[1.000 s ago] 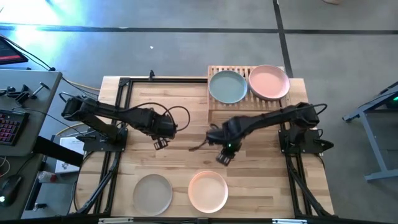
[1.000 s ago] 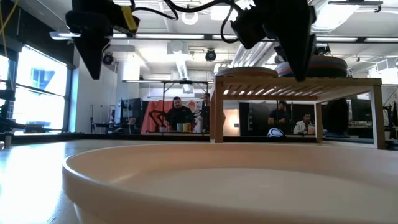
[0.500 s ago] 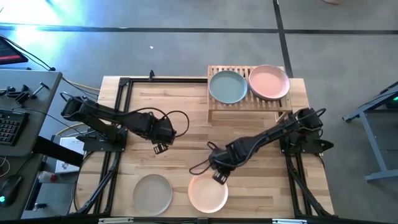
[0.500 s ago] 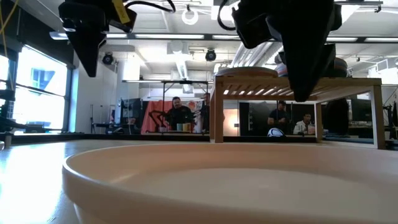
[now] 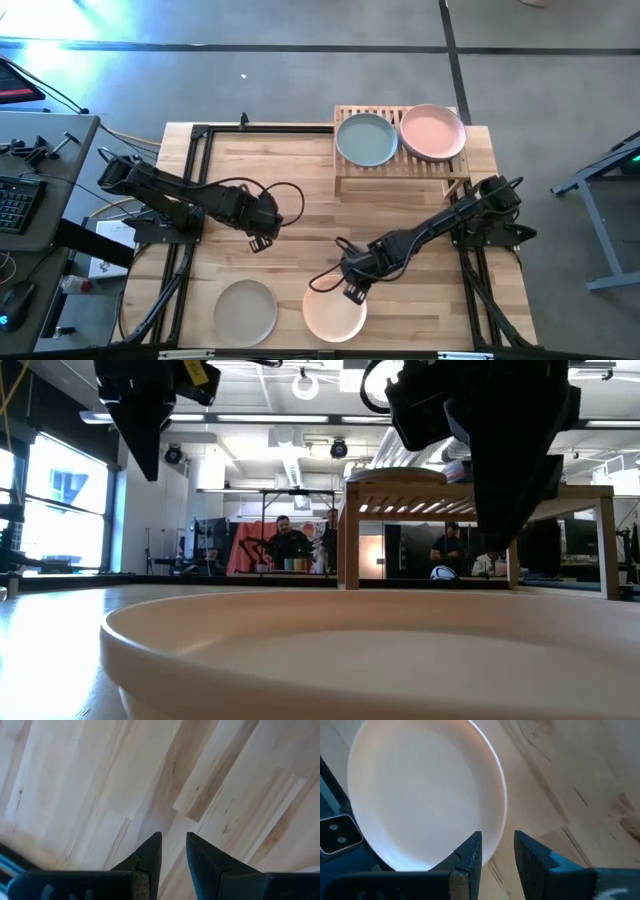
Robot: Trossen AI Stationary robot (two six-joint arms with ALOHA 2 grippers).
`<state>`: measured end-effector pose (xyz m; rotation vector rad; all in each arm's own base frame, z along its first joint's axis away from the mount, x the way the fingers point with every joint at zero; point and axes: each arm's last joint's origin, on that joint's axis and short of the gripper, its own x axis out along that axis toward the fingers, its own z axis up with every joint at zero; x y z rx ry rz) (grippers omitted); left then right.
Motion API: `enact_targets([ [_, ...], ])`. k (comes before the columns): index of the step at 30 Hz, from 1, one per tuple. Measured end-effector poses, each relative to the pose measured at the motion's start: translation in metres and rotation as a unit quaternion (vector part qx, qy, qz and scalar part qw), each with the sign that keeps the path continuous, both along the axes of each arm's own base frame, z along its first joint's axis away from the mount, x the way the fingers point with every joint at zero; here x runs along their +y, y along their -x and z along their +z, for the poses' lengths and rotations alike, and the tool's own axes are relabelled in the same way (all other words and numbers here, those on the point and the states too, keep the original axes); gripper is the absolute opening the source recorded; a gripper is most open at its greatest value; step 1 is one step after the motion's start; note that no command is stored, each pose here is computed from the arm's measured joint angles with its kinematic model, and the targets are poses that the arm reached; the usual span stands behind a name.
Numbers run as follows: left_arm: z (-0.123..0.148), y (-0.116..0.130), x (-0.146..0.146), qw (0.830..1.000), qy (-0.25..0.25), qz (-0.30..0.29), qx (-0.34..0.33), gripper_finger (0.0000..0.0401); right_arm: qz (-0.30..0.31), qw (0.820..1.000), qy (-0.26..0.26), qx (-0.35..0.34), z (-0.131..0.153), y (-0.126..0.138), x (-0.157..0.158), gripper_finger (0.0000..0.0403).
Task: Place and stack plates onto a shelf
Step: Stack the light orange plate on top of the light blue plate on the shelf
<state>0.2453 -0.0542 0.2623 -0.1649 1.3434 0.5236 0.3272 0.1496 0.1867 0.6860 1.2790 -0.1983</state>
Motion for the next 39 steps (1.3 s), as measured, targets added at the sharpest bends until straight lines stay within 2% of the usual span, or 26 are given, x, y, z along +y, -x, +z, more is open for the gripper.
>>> enact_targets([
  [6,0.000,-0.003,-0.001,1.000,0.005,0.004,-0.017,0.0078,0.016,0.999,0.000,-0.028,-0.009,0.000,0.000,0.0092],
  [13,0.000,-0.003,-0.001,1.000,0.005,0.004,-0.017,0.0078,0.028,0.999,0.010,-0.029,-0.021,-0.003,0.001,0.0092],
  [30,0.000,-0.003,-0.001,1.000,0.006,0.004,-0.020,0.0078,0.041,0.999,0.010,0.005,-0.047,-0.008,0.003,0.0091],
  [33,0.000,-0.004,-0.001,1.000,0.007,0.005,-0.021,0.0078,0.032,0.999,0.008,0.009,-0.047,-0.007,0.003,0.0076],
  [37,0.001,-0.006,-0.002,0.999,0.010,0.004,-0.034,0.0078,0.035,0.999,0.003,0.010,-0.046,-0.008,0.003,0.0019],
  [39,0.001,-0.008,-0.002,0.999,0.013,0.004,-0.042,0.0078,0.035,0.999,0.000,0.011,-0.046,-0.008,0.003,0.0007],
])
